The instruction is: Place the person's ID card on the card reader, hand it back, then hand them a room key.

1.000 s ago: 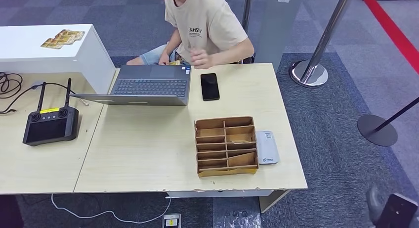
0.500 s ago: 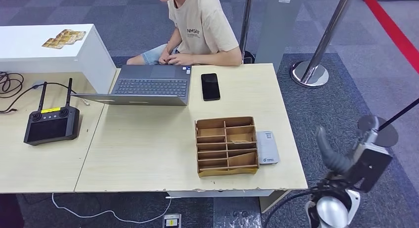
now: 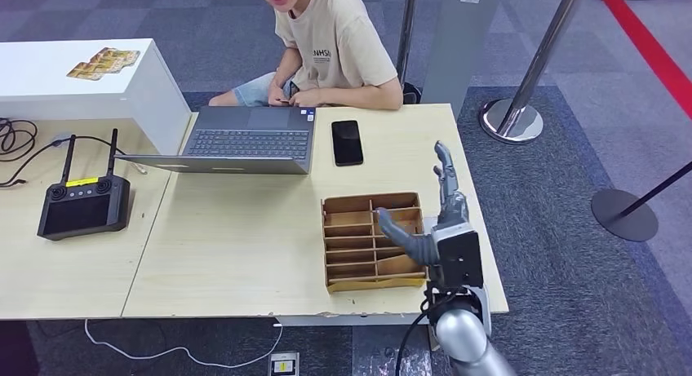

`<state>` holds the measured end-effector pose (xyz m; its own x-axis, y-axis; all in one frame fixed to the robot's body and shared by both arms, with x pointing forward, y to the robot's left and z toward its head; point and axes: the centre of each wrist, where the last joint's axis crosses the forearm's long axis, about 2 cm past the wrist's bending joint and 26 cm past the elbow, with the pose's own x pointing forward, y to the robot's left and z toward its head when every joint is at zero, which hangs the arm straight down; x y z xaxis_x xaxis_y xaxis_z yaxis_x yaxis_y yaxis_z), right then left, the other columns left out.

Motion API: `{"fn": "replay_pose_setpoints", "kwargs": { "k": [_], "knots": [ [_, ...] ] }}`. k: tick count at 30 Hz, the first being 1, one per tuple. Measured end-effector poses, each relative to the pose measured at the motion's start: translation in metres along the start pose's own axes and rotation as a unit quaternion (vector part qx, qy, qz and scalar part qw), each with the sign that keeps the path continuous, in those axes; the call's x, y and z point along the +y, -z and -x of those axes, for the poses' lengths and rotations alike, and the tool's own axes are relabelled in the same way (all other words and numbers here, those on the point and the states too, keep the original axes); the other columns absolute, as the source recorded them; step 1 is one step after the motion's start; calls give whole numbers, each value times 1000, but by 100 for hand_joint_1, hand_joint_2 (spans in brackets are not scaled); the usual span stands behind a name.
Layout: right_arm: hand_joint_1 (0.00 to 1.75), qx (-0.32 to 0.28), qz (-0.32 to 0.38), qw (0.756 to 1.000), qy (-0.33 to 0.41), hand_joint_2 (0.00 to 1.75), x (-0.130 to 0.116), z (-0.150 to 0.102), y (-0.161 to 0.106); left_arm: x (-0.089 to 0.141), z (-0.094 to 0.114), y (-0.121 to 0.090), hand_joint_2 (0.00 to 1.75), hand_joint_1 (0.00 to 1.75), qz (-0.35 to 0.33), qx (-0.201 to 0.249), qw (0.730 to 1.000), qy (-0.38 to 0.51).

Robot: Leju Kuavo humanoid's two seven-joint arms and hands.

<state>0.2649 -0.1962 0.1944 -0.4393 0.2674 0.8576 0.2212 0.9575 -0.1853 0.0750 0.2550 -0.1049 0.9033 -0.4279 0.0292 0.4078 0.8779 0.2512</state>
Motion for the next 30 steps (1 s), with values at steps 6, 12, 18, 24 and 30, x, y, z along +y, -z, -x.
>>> {"fn": "replay_pose_setpoints", "kwargs": {
  "k": [6, 12, 18, 24, 30],
  "knots": [
    [0, 12, -40, 999, -5, 175, 10, 4, -15, 1, 1, 1, 175, 0, 0, -1, 1000, -3],
    [0, 3, -33, 997, -73, 175, 9, 13, -31, 2, 2, 1, 175, 0, -1, 0, 1000, -4],
    [0, -25, -35, 987, -155, 175, 8, 16, -40, 2, 2, 1, 175, 0, -1, 0, 1000, -2],
    [0, -59, -38, 970, -231, 175, 8, 17, -43, 2, 2, 1, 175, 0, 0, -1, 1000, 0],
    [0, -63, -39, 964, -257, 175, 9, 19, -45, 2, 2, 1, 175, 0, 0, -1, 1000, 1]
  ]
}}
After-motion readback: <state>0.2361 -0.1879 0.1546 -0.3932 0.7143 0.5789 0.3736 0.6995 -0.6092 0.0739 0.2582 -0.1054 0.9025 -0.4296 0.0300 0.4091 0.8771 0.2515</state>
